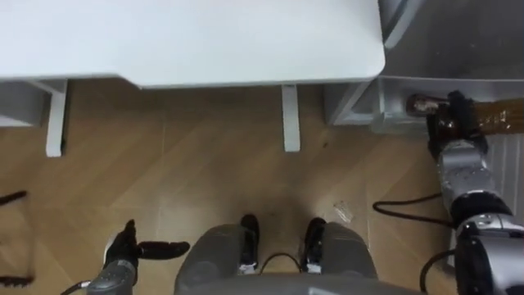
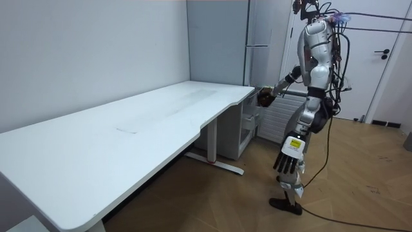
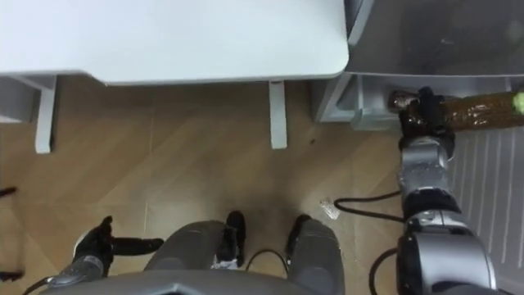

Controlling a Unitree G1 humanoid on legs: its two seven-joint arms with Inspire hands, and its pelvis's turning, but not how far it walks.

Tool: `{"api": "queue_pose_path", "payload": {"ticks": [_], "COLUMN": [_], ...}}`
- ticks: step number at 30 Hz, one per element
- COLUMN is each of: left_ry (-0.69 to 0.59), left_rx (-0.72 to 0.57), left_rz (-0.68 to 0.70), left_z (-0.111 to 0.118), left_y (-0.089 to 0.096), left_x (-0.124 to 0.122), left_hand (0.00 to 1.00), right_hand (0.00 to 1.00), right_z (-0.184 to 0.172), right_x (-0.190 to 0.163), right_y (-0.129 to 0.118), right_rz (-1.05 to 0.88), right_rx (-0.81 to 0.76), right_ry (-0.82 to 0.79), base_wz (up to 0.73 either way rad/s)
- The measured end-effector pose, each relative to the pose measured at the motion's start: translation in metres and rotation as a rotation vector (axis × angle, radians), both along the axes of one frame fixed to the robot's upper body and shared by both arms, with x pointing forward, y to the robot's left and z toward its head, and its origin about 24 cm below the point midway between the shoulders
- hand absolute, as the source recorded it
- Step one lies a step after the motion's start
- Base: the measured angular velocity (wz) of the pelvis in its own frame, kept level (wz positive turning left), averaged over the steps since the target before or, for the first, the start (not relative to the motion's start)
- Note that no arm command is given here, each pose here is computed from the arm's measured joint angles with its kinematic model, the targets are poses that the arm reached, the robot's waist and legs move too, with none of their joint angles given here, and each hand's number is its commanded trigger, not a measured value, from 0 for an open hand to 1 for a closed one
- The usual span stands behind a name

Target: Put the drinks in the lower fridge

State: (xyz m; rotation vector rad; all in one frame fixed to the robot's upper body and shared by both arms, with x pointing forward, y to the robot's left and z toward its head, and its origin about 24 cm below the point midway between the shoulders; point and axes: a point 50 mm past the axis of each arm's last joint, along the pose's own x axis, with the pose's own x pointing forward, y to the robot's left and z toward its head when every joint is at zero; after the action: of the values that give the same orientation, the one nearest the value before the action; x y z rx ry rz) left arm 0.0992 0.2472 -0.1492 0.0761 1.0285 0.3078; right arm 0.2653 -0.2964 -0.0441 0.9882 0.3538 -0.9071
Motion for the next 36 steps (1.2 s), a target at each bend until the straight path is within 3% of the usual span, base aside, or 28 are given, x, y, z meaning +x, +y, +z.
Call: {"api": "queue_pose_path", "payload": {"ticks": [4,17,26,36], "left_ry": [-0.029,-0.026,-0.056,-0.052], "left_rx": [0.001,0.065,0.111,0.148], "left_rz": [-0.021,-0.048,-0.054,-0.035], "left_z": [0.003,0.003,0.01,0.012], "left_y": [-0.003,-0.009,-0.004,0.001], "left_x": [0.014,0.019,0.026,0.024], "left_hand": [0.0,0.0,0.0,0.0], "right_hand": [1.0,1.0,1.0,1.0], "right_z": [0.01,0.04,0.074,0.1], "right_x": [0.01,0.04,0.062,0.075], "right_y": [-0.003,0.0,-0.007,-0.013], "right_rz": [0.035,0.067,0.073,0.018], "right_rx": [-0.021,-0.009,-0.045,0.024], "right_ry": [-0.054,-0.138,-0.183,-0.216], "base_wz": [0.12,0.02,0.01,0.0]}}
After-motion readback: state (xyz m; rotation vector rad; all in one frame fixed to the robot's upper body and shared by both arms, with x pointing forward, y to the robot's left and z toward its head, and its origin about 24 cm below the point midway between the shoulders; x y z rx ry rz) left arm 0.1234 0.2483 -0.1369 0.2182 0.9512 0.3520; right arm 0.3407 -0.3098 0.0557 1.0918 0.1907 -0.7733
